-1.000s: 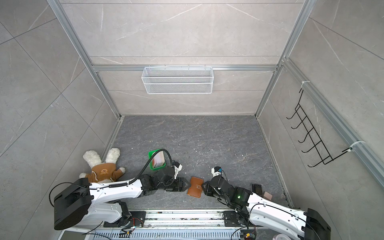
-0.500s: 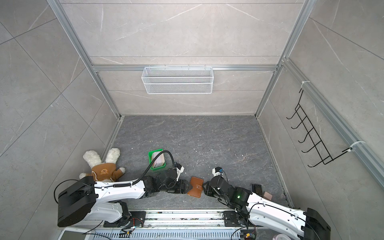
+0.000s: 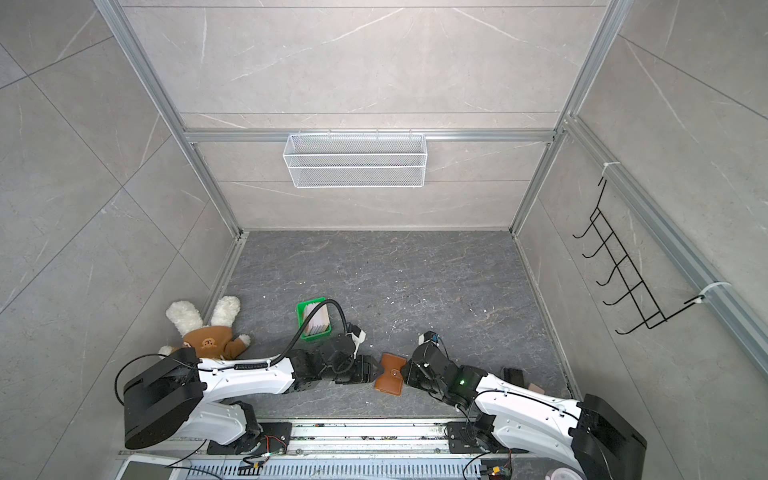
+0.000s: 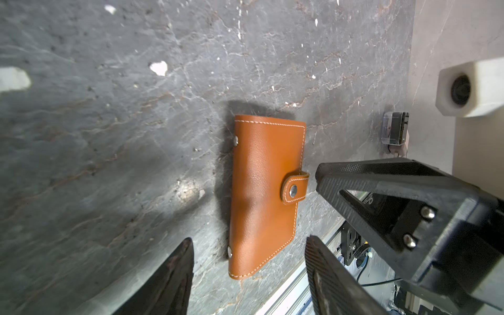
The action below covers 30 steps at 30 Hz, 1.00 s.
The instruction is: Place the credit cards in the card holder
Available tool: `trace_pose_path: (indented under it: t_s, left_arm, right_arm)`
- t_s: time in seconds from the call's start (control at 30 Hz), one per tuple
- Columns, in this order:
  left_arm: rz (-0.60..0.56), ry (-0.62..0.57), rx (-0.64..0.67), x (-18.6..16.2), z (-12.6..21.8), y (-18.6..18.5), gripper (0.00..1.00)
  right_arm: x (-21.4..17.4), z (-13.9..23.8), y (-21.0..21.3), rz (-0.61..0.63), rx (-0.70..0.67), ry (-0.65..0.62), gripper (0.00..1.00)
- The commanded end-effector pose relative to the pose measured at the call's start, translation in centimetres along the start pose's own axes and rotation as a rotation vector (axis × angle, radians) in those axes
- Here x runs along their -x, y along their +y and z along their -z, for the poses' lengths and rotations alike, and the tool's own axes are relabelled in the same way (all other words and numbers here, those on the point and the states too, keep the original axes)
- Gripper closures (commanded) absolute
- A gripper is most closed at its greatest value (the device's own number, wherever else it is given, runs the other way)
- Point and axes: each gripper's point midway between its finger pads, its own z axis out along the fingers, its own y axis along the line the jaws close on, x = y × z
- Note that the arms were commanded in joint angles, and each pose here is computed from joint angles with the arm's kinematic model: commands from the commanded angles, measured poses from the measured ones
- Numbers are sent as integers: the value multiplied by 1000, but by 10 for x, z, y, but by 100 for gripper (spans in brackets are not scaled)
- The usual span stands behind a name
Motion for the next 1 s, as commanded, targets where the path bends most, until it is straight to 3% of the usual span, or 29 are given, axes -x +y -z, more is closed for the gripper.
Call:
trace_pose_path:
  t_s: [0.0,0.97]
  left_arm:
    - [-4,4,-49,6,0,-16,34]
    - [47,94,-218,8,-27,-39,41]
  right_arm:
    - [1,1,10,13,52,-3,70]
    - [-8,-11,-17,-8,-87,44,75]
